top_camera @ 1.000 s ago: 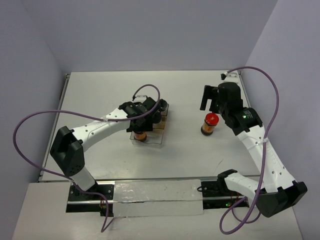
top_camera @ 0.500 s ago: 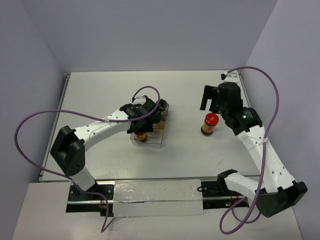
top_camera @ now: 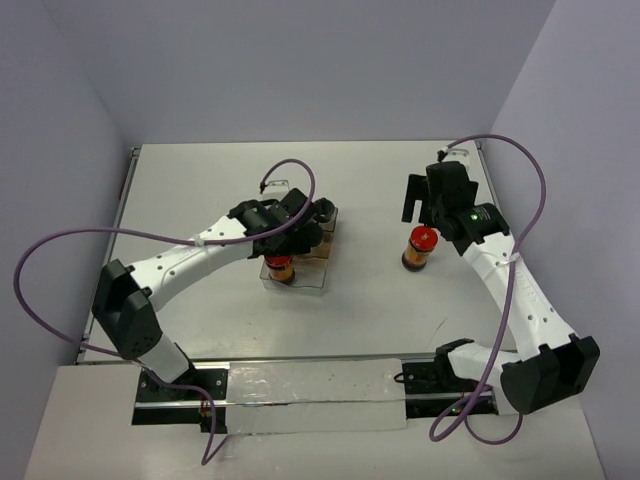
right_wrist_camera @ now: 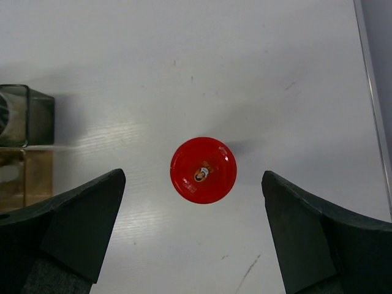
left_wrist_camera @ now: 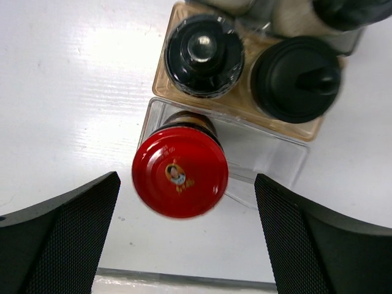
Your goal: Organize the condiment bottles
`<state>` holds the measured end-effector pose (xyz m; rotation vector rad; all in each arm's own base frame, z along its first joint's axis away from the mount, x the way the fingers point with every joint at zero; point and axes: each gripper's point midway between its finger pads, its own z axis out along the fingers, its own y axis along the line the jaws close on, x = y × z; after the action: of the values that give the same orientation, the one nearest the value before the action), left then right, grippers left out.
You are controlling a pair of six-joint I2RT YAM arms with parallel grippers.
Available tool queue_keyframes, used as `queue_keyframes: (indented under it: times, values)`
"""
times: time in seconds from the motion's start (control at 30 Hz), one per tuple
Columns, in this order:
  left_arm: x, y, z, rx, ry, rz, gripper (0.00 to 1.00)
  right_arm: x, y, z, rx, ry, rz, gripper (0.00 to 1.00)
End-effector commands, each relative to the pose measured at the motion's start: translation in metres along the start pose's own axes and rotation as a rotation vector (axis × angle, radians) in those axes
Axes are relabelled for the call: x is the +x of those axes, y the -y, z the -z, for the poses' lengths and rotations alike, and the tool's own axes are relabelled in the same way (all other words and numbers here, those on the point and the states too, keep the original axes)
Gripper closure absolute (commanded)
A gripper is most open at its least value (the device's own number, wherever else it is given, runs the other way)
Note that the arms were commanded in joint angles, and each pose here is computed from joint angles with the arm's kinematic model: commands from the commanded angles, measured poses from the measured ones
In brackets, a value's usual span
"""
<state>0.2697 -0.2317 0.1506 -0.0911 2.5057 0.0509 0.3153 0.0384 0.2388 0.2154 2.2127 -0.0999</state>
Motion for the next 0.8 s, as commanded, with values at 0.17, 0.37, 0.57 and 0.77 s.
queue_keyframes:
  times: [0.17,0.37,0.57,0.77]
  values:
    - [-0.072,-0.014,0.091,0.128,0.205,0.094,0.00,0.030,0.018,-0.023,0.062,-0.094,-0.002,0.00]
    - [-0.101,-0.034,0.108,0.123,0.297,0.136,0.00,0.051,0.013,-0.046,0.053,-0.158,0.010,0.00]
    - [-0.111,-0.056,0.085,0.131,0.280,0.216,0.00,0.070,0.013,-0.058,0.057,-0.200,0.020,0.00]
    - [-0.113,-0.075,0.077,0.088,0.275,0.230,0.00,0.084,0.014,-0.069,0.047,-0.247,0.011,0.00]
